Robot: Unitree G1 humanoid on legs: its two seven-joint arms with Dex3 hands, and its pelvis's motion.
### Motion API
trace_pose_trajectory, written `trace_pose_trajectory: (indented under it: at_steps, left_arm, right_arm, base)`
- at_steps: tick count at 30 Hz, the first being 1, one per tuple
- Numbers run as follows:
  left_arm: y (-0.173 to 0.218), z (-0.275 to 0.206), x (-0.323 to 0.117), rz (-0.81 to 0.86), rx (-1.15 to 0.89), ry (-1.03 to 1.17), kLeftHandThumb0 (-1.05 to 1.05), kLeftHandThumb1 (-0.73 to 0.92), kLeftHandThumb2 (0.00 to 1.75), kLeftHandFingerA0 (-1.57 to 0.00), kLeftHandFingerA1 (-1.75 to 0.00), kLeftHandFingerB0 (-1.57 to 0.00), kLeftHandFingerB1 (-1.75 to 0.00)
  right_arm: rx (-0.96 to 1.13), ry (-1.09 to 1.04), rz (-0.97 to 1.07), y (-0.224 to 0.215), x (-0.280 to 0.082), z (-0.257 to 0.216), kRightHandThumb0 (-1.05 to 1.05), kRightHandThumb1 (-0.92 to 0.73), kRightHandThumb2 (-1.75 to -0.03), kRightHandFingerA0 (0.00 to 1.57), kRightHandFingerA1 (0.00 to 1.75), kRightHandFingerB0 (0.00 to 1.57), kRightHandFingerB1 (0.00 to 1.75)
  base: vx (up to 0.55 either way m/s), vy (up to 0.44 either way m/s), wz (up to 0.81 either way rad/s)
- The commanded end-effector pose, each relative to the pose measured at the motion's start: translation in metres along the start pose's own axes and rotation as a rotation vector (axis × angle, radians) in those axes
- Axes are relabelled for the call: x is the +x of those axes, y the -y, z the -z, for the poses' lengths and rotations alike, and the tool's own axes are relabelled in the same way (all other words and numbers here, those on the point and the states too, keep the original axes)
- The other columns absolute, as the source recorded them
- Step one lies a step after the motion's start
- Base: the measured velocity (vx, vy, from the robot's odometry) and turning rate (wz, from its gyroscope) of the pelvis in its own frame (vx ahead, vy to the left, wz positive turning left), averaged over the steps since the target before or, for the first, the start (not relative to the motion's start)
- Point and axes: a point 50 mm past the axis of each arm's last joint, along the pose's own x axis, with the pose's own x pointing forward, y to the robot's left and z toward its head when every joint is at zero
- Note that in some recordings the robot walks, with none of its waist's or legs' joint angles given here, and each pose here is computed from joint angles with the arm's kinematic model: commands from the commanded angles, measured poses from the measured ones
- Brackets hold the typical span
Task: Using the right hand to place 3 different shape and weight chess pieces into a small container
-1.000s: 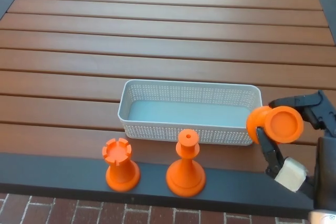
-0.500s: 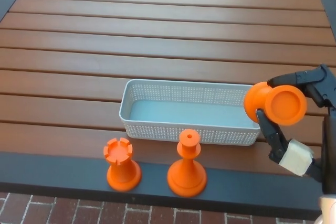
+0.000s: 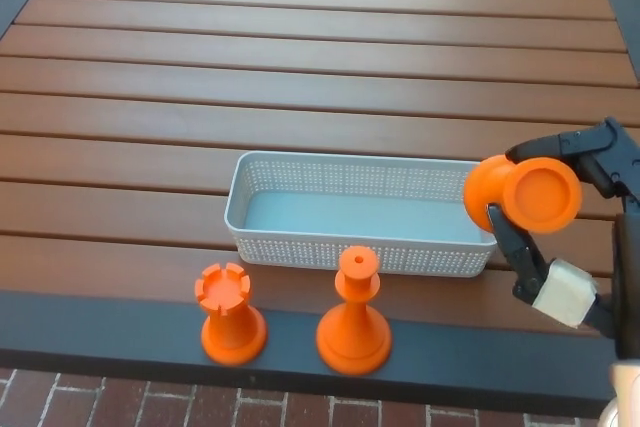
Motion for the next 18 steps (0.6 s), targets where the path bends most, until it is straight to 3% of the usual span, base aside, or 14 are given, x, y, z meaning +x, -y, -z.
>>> trace_pose_trajectory:
  at_steps: [1, 3, 7, 10, 18]
  left_arm:
    - [-0.019, -0.008, -0.006, 0.072, 0.017, 0.041, -0.11, 0.47, 1.1, -1.11, -1.34, -1.0, -1.13]
    - [-0.018, -0.013, -0.002, 0.041, 0.031, 0.054, -0.05, 0.51, 1.11, -1.12, -1.25, -0.99, -1.06]
    - [-0.01, -0.033, 0.013, 0.06, 0.017, 0.127, -0.09, 0.52, 1.1, -1.16, -1.15, -1.02, -1.0]
    - [0.0, -0.052, 0.01, 0.109, 0.051, 0.289, -0.09, 0.54, 1.14, -1.07, -1.31, -0.96, -1.06]
    - [0.013, -0.066, 0.007, 0.176, 0.065, 0.338, -0.07, 0.58, 1.05, -1.02, -1.35, -0.91, -1.04]
  right_arm:
    - [-0.017, -0.108, -0.133, -0.028, 0.069, 0.027, -0.13, -0.57, -1.08, 0.87, 1.66, 0.79, 1.44]
    - [-0.027, -0.103, -0.154, -0.033, 0.072, 0.03, -0.16, -0.49, -1.07, 0.92, 1.73, 0.8, 1.46]
    - [-0.024, -0.11, -0.174, -0.035, 0.071, 0.034, -0.15, -0.56, -1.11, 0.89, 1.64, 0.81, 1.4]
    - [-0.028, -0.108, -0.186, -0.037, 0.07, 0.035, -0.17, -0.56, -1.11, 0.88, 1.67, 0.78, 1.44]
    - [-0.068, -0.116, -0.208, -0.038, 0.078, 0.041, -0.16, -0.53, -1.14, 0.86, 1.7, 0.75, 1.49]
  base:
    - [0.0, 0.0, 0.0]
    - [0.0, 0.0, 0.0]
    - [0.0, 0.0, 0.02]
    - [0.0, 0.0, 0.0]
    - [0.0, 0.0, 0.0]
